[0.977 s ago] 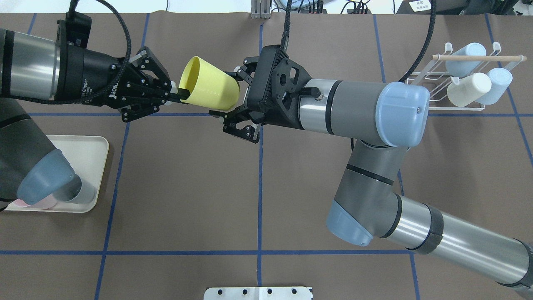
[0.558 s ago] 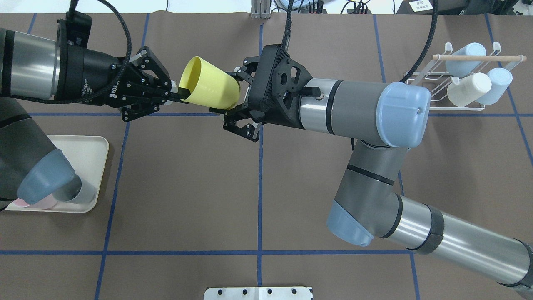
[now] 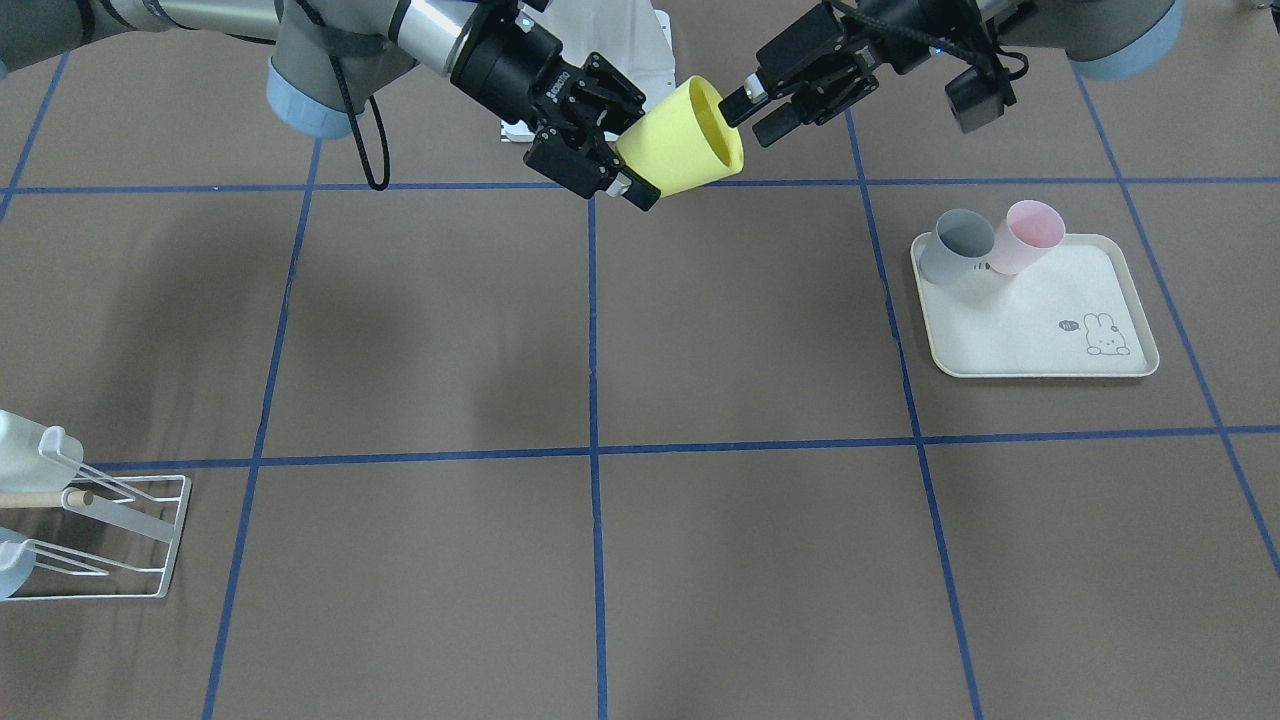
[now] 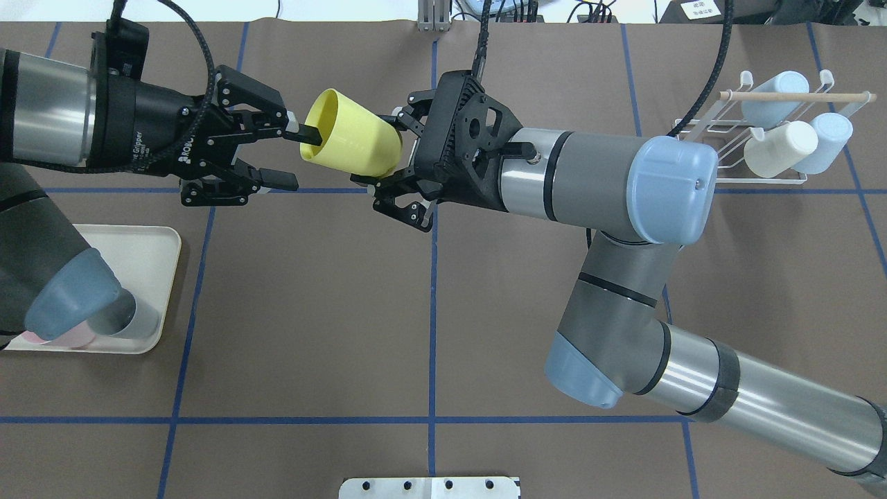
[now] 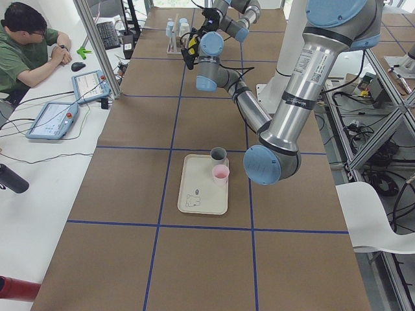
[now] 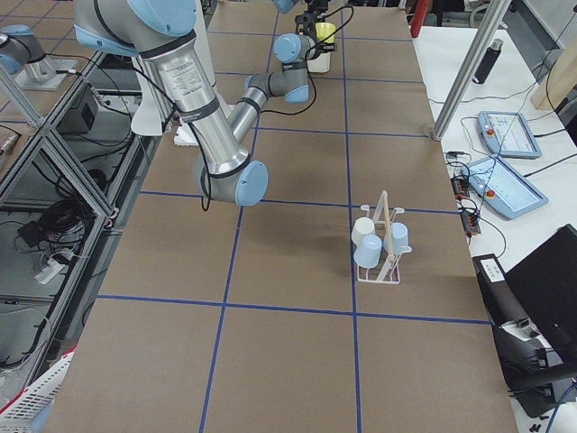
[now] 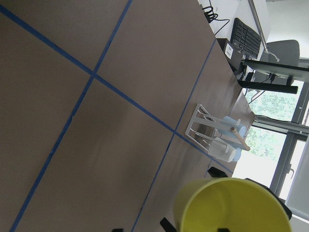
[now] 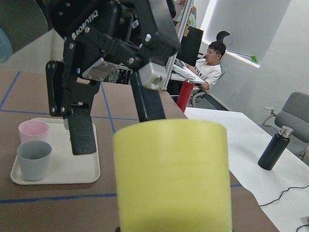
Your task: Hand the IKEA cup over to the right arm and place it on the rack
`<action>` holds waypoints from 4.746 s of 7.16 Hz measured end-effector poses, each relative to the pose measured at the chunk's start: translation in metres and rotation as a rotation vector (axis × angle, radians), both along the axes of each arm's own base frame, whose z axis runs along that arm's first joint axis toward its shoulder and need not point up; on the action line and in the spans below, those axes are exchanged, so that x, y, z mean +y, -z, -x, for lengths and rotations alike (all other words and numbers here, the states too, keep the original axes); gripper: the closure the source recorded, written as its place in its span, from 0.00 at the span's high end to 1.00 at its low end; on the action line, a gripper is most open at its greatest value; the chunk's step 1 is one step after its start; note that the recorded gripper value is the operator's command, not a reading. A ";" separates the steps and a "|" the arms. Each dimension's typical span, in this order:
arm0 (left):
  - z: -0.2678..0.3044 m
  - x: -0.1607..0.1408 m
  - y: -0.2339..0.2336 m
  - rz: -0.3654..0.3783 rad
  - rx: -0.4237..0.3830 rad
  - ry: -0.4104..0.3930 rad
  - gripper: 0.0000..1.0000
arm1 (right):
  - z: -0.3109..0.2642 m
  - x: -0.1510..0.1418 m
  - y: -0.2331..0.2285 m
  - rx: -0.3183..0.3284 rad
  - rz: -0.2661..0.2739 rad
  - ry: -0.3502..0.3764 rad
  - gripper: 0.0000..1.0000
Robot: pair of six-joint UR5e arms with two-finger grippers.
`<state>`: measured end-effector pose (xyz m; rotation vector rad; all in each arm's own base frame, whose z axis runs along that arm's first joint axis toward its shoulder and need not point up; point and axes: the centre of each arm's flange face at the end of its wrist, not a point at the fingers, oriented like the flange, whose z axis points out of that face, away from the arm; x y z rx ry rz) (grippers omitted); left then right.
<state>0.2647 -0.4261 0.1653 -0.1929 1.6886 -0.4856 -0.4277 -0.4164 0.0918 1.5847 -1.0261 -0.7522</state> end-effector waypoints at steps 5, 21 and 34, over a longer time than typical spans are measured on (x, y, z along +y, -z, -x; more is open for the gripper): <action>0.070 -0.013 -0.152 -0.190 -0.315 0.128 1.00 | -0.045 -0.058 -0.013 0.224 0.151 -0.124 0.55; 0.162 -0.012 -0.289 -0.540 -0.768 0.033 1.00 | -0.160 -0.075 -0.192 1.952 0.085 -0.141 0.58; 0.162 -0.012 -0.287 -0.530 -0.763 0.038 1.00 | -0.122 -0.103 -0.301 2.189 0.016 -0.132 0.58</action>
